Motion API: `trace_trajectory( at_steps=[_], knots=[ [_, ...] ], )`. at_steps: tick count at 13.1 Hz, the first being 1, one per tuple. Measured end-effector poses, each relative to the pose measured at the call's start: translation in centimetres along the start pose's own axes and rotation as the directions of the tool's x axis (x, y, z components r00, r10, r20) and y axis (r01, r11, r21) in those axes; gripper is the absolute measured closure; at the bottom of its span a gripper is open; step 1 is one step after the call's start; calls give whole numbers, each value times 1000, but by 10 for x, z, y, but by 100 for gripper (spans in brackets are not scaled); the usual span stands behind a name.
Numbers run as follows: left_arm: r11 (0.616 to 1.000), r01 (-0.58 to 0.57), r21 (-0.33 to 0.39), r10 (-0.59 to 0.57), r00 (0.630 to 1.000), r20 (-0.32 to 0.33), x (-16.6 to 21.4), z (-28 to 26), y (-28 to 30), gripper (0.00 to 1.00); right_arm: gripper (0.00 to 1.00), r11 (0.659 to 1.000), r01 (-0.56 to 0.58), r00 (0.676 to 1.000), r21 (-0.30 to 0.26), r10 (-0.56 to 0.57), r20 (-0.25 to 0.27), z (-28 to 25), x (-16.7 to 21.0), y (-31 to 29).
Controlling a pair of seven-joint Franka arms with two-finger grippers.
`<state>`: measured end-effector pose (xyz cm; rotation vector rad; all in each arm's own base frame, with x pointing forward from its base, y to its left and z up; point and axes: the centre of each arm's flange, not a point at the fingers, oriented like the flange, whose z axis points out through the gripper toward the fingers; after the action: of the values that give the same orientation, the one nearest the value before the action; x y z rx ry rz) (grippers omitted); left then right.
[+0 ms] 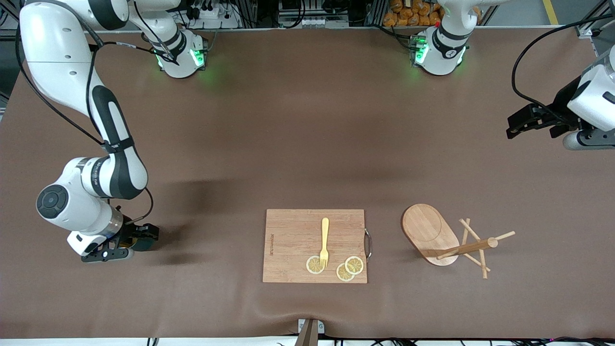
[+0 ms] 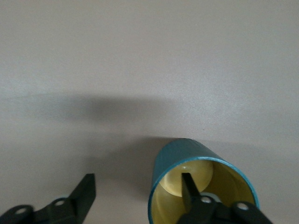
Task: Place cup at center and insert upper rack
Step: 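Lift the teal mug with the right gripper and carry it toward table center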
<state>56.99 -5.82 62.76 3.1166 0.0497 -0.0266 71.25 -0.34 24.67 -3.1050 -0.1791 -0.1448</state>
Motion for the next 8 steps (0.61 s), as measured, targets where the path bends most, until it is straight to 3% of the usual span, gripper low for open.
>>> trace_trajectory(
  at_steps=[4, 6, 8],
  knots=[
    [1000, 0, 0, 0, 1000, 0, 0, 0, 0, 0, 76, 996, 85, 996, -1, -85, 15, 10, -4, 10],
    [1000, 0, 0, 0, 1000, -2, 0, -1, 0, 0, 96, 996, 92, 996, -1, -92, 13, 9, -3, 10],
    [1000, 1, -1, -1, 1000, -5, 0, -3, 0, 0, 95, 995, 95, 995, 0, -95, 13, 9, -2, 9]
  ],
)
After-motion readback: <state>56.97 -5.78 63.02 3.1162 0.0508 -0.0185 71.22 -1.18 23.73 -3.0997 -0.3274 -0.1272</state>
